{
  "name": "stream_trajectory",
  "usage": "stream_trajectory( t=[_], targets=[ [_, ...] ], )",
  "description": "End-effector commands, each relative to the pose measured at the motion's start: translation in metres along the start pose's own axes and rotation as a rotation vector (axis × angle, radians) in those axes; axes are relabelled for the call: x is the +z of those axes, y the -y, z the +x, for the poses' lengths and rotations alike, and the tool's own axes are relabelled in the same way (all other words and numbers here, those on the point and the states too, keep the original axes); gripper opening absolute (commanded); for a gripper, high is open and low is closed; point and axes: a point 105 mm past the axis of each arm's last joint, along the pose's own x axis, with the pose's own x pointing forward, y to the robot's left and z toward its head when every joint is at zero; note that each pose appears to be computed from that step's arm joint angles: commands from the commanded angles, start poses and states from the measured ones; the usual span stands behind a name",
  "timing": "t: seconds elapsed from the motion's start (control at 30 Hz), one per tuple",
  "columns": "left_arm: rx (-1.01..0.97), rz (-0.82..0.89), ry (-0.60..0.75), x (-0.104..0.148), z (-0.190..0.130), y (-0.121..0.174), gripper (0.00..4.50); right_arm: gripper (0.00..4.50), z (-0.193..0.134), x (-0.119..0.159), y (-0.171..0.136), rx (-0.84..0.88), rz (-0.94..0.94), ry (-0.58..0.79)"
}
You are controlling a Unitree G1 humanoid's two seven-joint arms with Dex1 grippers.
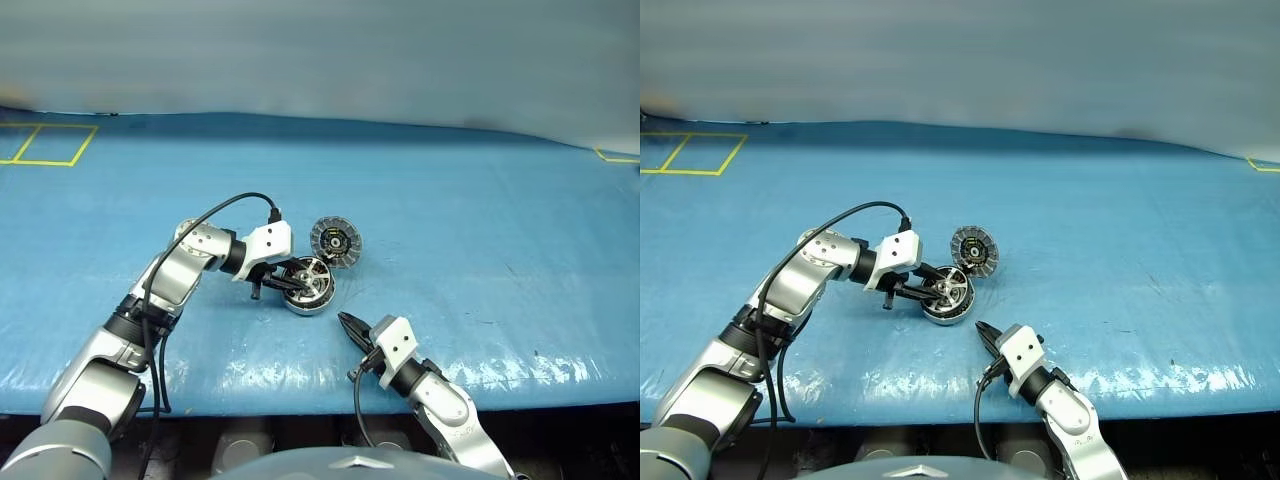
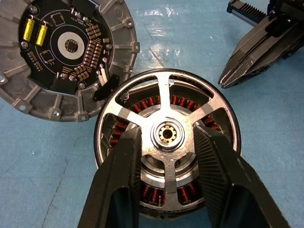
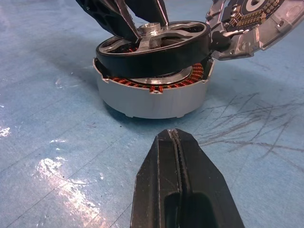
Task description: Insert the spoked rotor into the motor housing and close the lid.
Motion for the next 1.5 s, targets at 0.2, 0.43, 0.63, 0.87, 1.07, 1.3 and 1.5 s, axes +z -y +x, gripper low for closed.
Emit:
stream_trajectory(
  t=[0.2,0.43,0.63,0.87,1.07,1.3,1.5],
  targets=[
    [0.000,0.026,0.027,0.013,-0.004,-0.002,1.31,0.00,0.003,0.007,0.002,-0.001,-0.025,0.024],
    [0.022,0.017,0.074,0.023,-0.007,-0.006,3.61,0.00,0.003,0.006,0.003,-0.004,-0.025,0.019],
    [0.025,-0.005,0.123,0.030,-0.013,-0.003,3.61,0.00,0.002,0.007,0.005,-0.015,-0.021,0.018],
    [0.159,-0.115,0.264,0.027,-0.026,0.014,1.69,0.00,0.002,0.019,0.028,-0.133,0.012,0.038],
    [0.447,-0.203,0.445,0.013,-0.031,0.034,0.02,0.00,0.016,0.033,0.065,-0.320,-0.021,-0.040],
    [0.649,-0.324,0.573,-0.006,-0.027,0.075,0.02,0.00,0.043,0.061,0.104,-0.458,-0.072,-0.084],
    [0.752,-0.374,0.592,-0.025,-0.018,0.100,0.02,0.00,0.072,0.082,0.126,-0.420,-0.142,-0.080]
  ],
)
